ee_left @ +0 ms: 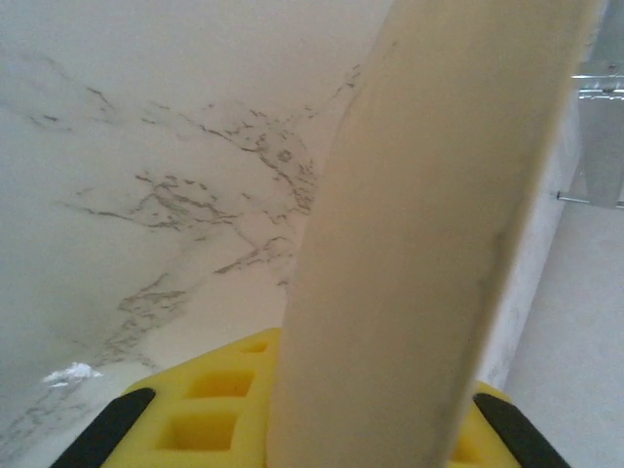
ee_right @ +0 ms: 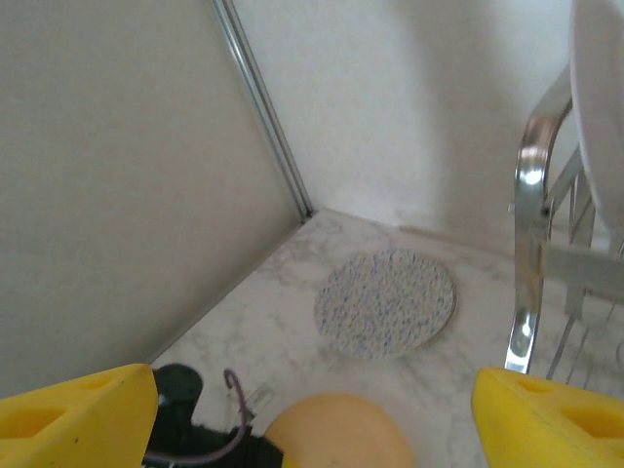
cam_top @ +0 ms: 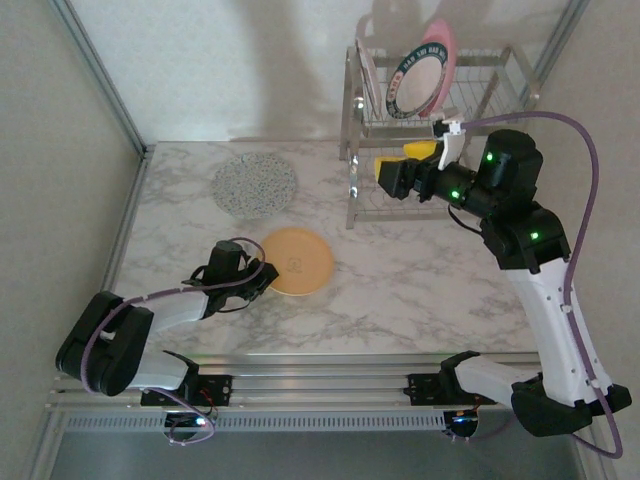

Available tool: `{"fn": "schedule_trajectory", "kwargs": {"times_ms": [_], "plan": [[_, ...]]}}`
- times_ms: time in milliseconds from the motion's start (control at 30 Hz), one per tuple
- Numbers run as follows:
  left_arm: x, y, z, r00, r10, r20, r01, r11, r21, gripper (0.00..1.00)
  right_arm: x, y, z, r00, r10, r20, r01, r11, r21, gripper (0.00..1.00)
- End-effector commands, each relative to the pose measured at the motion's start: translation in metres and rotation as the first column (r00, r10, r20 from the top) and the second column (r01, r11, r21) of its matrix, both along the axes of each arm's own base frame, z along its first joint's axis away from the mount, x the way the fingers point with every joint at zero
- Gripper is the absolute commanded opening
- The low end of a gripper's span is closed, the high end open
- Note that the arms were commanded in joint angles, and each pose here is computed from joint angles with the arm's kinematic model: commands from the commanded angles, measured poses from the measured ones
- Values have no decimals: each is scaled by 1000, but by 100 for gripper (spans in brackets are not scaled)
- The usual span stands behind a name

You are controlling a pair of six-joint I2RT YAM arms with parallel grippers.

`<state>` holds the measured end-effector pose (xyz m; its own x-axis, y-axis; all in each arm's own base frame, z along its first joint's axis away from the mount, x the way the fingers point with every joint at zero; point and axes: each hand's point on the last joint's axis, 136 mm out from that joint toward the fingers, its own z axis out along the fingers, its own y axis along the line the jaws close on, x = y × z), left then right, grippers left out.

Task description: Unload the plates from the dish rack

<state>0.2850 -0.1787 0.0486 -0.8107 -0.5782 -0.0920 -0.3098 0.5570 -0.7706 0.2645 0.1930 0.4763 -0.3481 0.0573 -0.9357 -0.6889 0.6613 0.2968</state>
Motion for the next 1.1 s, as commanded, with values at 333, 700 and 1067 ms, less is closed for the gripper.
{"fn": "schedule_trajectory", "kwargs": {"times_ms": [333, 700, 1067], "plan": [[9, 0, -9, 998, -58, 23, 57, 997, 51, 0, -25, -31, -53, 949, -151, -278, 118, 984, -133, 85], [10, 1, -24, 997, -78, -24, 80, 992, 97, 4, -22, -34, -56, 948, -175, -264, 140, 980, -144, 86], [7, 11, -29, 994, -80, -69, 91, 980, 176, 33, -17, -33, -54, 952, -176, -252, 142, 979, -148, 87]]}}
